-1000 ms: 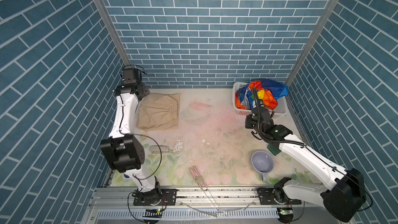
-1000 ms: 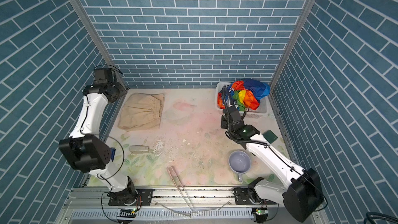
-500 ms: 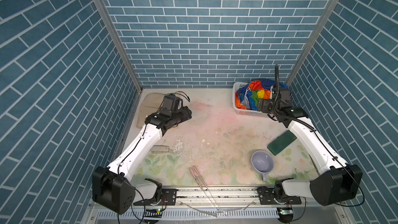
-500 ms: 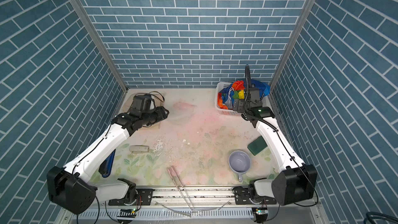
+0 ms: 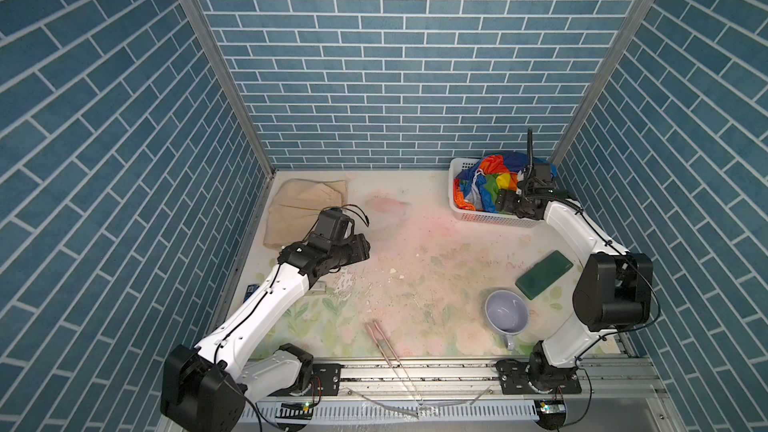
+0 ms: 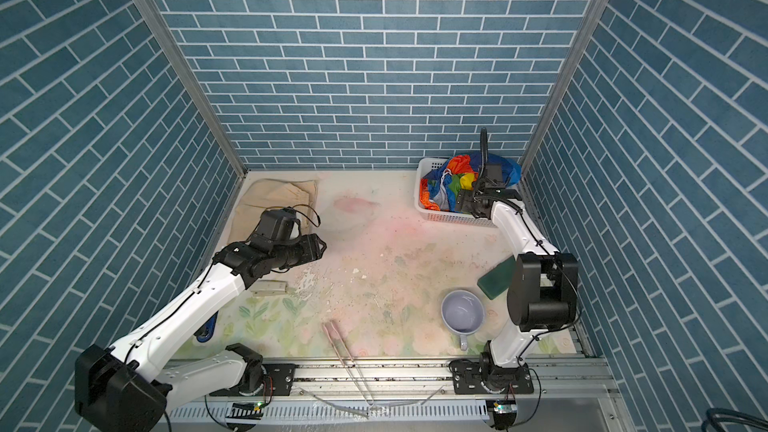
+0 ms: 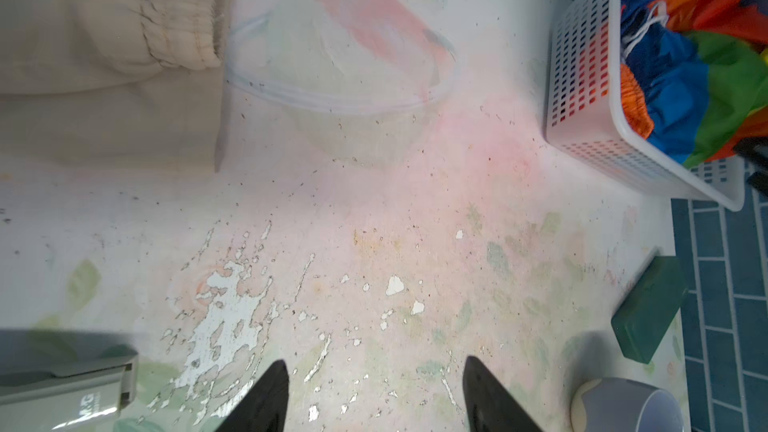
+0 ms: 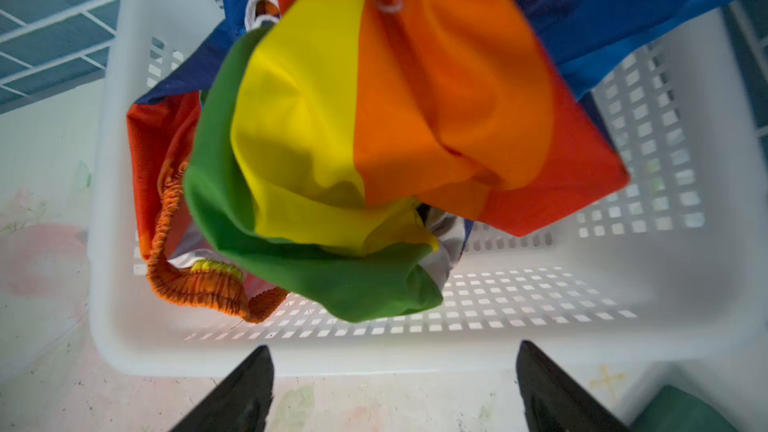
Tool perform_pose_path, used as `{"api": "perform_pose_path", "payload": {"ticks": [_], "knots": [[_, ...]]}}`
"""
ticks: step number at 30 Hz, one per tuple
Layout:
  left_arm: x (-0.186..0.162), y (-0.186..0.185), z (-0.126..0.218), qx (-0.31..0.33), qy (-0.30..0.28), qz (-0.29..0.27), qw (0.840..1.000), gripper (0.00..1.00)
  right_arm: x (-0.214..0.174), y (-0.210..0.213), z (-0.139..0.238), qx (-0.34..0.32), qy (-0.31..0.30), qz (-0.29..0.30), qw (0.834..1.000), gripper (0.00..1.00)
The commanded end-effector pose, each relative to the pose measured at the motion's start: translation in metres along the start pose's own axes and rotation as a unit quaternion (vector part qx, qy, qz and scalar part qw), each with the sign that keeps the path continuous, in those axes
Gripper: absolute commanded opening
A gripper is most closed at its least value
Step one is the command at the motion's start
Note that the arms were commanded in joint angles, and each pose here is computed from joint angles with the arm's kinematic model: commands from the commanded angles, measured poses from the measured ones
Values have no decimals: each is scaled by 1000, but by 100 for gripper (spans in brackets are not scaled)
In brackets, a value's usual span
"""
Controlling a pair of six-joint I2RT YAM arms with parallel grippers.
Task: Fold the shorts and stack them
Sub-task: 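Release the beige shorts with the left gripper while the right gripper reaches into the basket, then lift the rainbow shorts out of the basket with the right gripper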
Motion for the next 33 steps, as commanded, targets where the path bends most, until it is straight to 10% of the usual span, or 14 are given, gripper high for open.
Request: {"api": "perform_pose_path", "payload": {"ticks": [1,10,13,17,33], "knots": [[12,12,20,40,-19,-14,999,69,20,12,-6,20,-25,-16,999,91],[-5,62,24,72,-6,71,995,72,18,9,-65,-2,-5,-16,1000,80],[-8,75,22,56,-2,103,993,72,18,10,-72,9,-8,-17,1000,60],[-6,81,31,59,-14,109,992,72,24,12,-61,12,-31,-16,999,1],[-36,83,38,39,-13,121,992,72,39,65,81,34,-198,77,977,0]]}}
Point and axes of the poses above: each gripper's point midway between its finger pads, its own z axis back along the fingers, its own y axis along the line the jaws close on, x = y × z, the point moved 10 cm from there along z, back along the fingers, and after that the axes turned 13 degrees about -z, right-handed, at the moved point
